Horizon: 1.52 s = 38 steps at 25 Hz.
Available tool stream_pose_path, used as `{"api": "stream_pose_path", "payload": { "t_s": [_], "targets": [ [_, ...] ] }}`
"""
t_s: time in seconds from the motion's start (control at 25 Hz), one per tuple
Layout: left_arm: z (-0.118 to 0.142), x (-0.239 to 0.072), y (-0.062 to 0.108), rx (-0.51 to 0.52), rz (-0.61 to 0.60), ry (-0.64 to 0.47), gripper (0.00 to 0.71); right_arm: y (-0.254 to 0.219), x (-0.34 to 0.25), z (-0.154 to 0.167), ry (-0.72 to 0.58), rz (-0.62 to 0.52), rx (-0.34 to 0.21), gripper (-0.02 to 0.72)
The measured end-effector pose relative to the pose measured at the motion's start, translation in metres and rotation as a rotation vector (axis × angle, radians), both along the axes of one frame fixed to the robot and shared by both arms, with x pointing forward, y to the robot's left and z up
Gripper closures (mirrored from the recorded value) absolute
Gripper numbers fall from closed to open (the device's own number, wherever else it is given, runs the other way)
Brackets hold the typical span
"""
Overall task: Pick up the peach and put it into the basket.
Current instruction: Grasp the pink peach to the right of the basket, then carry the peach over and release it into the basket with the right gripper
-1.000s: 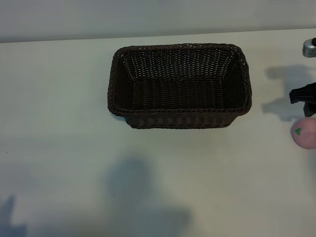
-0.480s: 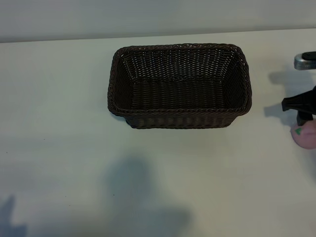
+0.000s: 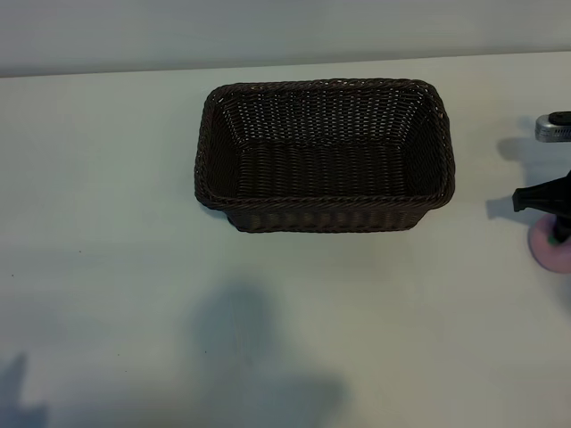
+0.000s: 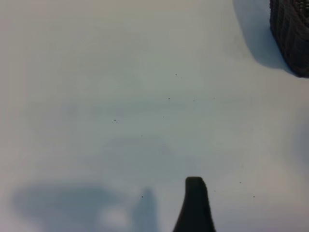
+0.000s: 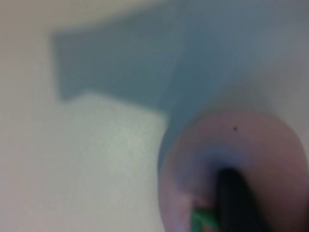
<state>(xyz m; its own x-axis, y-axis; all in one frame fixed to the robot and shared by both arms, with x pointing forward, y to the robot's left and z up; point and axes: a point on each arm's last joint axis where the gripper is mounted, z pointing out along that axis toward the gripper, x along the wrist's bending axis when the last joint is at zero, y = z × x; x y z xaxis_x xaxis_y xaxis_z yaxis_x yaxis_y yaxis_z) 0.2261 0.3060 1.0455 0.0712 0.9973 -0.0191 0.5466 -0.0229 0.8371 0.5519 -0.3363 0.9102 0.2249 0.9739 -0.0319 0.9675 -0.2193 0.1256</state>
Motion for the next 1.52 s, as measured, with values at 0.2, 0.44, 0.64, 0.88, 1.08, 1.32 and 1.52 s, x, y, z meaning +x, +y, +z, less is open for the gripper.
{"api": "stream_pose_path", "payload": {
  "t_s": [0.2,0.44,0.64,0.88,1.08,1.32,1.52],
  "targets": [
    [0.0,0.0,0.0,0.0,0.0,0.0,0.139,0.0,0.0,0.001,0.001,0.0,0.0,0.657],
    [0.0,0.0,0.0,0.0,0.0,0.0,0.139,0.0,-0.001,0.018,-0.023,-0.002,0.0,0.662],
    [0.0,0.0,0.0,0.0,0.0,0.0,0.139,0.0,-0.001,0.056,-0.093,0.016,-0.013,0.662],
    [0.0,0.0,0.0,0.0,0.0,0.0,0.14,0.003,0.001,0.114,-0.195,0.028,0.009,0.662],
    [0.0,0.0,0.0,0.0,0.0,0.0,0.14,0.013,0.005,0.152,-0.249,0.071,0.071,0.662],
    [0.0,0.0,0.0,0.0,0.0,0.0,0.14,0.052,0.014,0.179,-0.316,0.202,0.097,0.662],
    [0.0,0.0,0.0,0.0,0.0,0.0,0.14,0.096,0.015,0.193,-0.357,0.34,0.116,0.662]
  ]
}}
